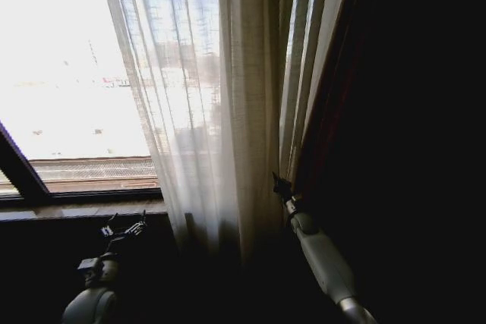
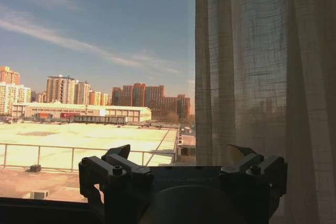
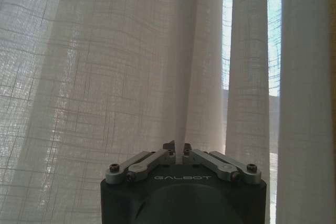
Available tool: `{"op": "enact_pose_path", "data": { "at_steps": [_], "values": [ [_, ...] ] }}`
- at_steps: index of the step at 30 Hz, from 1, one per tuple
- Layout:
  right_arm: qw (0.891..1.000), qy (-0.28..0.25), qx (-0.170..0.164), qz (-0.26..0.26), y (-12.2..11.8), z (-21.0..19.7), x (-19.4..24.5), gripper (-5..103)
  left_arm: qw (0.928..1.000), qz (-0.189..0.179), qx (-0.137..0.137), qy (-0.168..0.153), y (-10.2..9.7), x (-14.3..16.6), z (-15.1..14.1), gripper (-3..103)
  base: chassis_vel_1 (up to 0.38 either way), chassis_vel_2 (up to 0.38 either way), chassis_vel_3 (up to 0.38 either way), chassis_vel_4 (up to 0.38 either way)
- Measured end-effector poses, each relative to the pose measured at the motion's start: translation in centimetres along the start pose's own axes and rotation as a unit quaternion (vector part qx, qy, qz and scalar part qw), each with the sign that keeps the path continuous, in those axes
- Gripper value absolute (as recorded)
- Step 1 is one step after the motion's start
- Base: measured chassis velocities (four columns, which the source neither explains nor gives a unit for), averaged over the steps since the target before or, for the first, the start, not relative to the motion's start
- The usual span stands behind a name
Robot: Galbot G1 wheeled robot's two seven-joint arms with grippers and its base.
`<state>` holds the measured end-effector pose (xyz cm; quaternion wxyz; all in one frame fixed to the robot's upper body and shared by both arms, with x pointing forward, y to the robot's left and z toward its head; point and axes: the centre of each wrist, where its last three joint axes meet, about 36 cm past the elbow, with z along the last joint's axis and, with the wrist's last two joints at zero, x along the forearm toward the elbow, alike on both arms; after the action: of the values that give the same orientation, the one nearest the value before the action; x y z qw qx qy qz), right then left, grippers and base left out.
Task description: Open the curtains by pulling them apart, changing their state from closed to fully open.
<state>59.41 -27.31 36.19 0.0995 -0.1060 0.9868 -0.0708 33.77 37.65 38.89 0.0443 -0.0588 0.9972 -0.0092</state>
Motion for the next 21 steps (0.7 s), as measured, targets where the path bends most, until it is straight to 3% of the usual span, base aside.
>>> {"op": "enact_pose_path", "data": {
  "at_steps": [21],
  "values": [
    [1.000,0.002,-0.011,-0.001,-1.3,-0.3,0.2,0,1.0000,0.000,0.000,0.000,0.0,0.0,0.0,100,-0.014,-0.017,0.015,0.018]
  ]
}}
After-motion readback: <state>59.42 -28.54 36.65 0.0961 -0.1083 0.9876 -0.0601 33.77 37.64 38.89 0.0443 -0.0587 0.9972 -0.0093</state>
